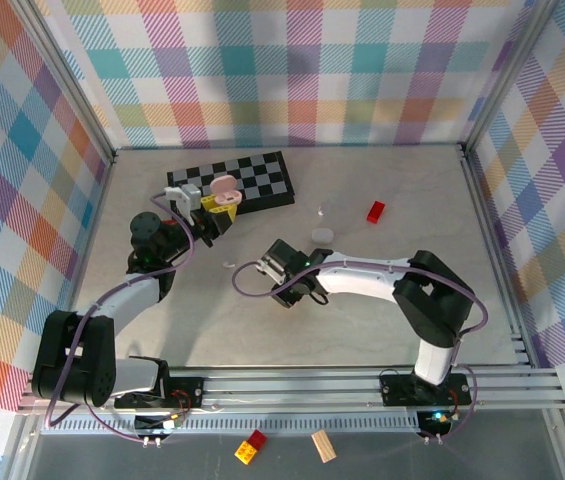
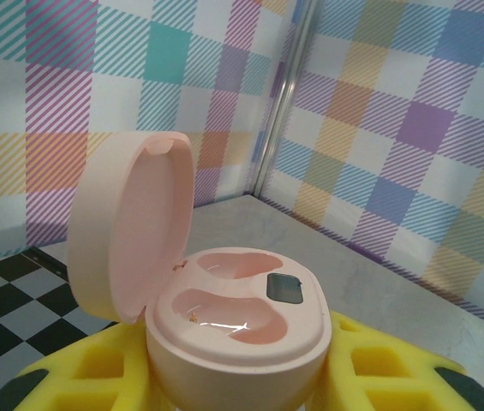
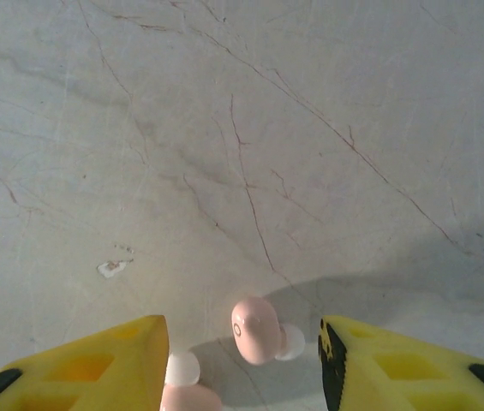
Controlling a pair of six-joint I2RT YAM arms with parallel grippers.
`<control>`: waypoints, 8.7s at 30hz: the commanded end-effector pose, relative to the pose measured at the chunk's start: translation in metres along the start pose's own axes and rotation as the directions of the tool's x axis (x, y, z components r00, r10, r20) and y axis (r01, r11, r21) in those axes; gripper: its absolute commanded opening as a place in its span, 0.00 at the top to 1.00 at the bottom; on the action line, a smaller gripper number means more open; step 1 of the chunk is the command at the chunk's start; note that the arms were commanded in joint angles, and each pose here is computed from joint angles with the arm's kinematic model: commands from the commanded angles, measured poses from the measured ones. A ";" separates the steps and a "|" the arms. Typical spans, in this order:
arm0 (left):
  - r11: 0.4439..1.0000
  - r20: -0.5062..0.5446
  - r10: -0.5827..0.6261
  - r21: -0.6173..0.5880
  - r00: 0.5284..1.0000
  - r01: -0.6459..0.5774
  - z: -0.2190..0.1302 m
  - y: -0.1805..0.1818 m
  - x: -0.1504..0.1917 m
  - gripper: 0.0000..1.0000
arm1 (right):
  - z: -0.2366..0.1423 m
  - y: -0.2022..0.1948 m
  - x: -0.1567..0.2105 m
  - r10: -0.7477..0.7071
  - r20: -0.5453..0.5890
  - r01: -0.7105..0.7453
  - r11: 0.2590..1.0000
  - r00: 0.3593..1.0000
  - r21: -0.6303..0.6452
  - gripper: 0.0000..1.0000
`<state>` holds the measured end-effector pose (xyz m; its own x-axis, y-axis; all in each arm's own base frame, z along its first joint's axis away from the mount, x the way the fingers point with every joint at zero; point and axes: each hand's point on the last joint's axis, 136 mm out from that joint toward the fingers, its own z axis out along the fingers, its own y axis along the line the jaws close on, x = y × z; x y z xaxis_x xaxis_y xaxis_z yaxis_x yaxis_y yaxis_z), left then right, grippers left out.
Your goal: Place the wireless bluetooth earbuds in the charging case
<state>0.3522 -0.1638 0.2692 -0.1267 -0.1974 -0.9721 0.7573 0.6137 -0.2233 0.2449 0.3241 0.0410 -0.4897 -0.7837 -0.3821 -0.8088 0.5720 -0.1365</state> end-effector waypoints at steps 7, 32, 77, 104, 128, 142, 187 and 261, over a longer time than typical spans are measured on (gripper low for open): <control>0.999 0.036 0.046 0.008 0.998 -0.047 -0.001 -0.002 -0.018 0.66 | 0.016 -0.008 0.009 -0.045 -0.121 0.054 0.996 0.992 0.069 0.57; 0.999 0.034 0.037 0.028 0.999 -0.038 -0.001 -0.005 -0.017 0.66 | 0.022 -0.018 0.019 0.072 -0.189 -0.051 0.992 0.979 0.116 0.75; 0.996 -0.004 0.048 0.081 0.999 -0.048 0.005 -0.012 0.003 0.65 | 0.015 -0.070 0.004 0.721 -0.275 -0.772 0.592 0.636 -0.233 0.64; 0.994 0.000 0.045 0.098 0.999 -0.044 0.007 -0.014 -0.001 0.65 | 0.017 -0.087 0.035 0.756 -0.268 -0.801 0.576 0.597 -0.163 0.76; 0.992 0.018 0.062 0.105 0.998 -0.063 0.003 -0.019 -0.003 0.65 | 0.030 -0.142 0.050 0.904 -0.108 -0.905 0.397 0.414 -0.151 0.78; 0.992 0.021 0.054 0.114 0.998 -0.056 0.005 -0.019 -0.002 0.65 | 0.008 -0.148 0.089 0.924 -0.084 -0.927 0.372 0.374 -0.041 0.64; 0.991 0.016 0.058 0.123 0.998 -0.059 0.007 -0.019 -0.003 0.65 | 0.014 -0.149 0.070 0.832 -0.160 -0.844 0.505 0.531 -0.178 0.45; 0.987 0.008 0.071 0.145 0.997 -0.072 0.007 -0.024 0.001 0.65 | 0.006 -0.122 0.090 0.849 -0.254 -0.866 0.371 0.463 -0.335 0.81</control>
<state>0.3433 -0.1779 0.2651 -0.1191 -0.1736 -0.9776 0.8209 0.5366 -0.1953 0.3091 0.1914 0.0209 -0.9963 0.0490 -0.0703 -0.0050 0.7860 0.6182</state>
